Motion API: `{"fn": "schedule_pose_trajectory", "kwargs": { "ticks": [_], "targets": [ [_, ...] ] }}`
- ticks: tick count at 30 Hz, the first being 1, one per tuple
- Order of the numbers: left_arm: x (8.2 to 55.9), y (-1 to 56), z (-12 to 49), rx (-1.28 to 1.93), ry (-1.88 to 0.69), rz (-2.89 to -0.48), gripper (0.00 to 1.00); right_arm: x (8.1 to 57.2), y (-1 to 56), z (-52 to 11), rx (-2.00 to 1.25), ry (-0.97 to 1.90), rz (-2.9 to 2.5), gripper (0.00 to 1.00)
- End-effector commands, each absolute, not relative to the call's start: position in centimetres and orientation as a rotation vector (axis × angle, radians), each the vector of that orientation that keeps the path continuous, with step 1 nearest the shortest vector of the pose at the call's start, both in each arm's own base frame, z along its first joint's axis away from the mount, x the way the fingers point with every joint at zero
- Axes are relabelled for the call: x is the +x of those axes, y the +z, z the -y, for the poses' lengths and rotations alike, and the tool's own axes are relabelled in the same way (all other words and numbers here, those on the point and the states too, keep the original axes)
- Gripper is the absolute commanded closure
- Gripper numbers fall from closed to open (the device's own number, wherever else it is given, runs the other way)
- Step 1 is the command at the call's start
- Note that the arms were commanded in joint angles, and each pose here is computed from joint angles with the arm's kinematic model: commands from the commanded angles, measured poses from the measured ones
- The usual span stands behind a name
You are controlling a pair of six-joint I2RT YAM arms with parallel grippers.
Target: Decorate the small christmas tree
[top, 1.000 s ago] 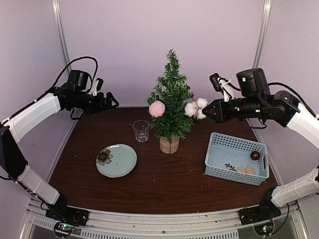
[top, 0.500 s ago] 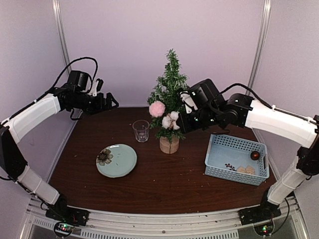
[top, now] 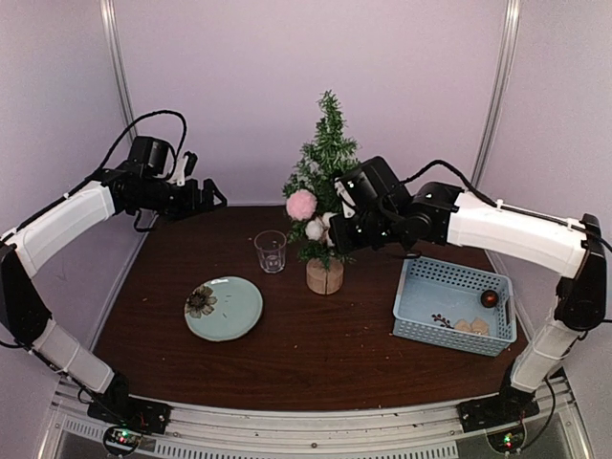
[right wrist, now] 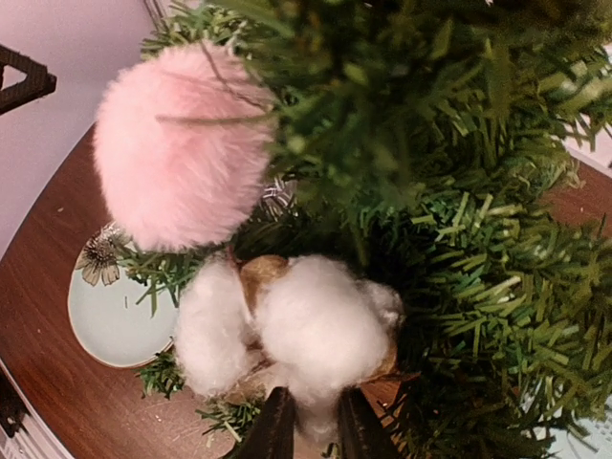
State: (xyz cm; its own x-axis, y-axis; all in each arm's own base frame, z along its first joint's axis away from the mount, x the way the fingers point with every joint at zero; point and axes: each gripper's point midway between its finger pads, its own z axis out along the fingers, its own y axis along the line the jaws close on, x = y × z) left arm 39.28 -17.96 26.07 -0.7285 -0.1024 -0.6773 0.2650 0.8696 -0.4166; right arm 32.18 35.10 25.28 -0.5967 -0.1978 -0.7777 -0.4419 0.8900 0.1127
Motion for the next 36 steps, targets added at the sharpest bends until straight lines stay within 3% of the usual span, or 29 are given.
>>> {"fn": "schedule_pose_trajectory", "kwargs": {
  "ticks": [1,18,28,36],
  "targets": [
    [39.2,27.1,18.0,0.121,-0.652,-2.260,0.02,32.6,25.8,-34.1,-0.400,0.327,-2.212,0.75],
    [37.1,26.6,18.6,0.163,-0.670,-2.263,0.02,28.3,30.8,-32.8,-0.435,0.572,-2.124,0.47],
    [31.3,26.1,24.1,0.379,-0.848,-2.163,0.03,25.4,33.4,-27.3,-0.404,0.794,-2.038,0.33],
    [29.4,26.2,30.2,0.437,-1.084,-2.034,0.28,31.3,31.5,-21.9,-0.258,0.859,-2.073,0.33]
  ]
}}
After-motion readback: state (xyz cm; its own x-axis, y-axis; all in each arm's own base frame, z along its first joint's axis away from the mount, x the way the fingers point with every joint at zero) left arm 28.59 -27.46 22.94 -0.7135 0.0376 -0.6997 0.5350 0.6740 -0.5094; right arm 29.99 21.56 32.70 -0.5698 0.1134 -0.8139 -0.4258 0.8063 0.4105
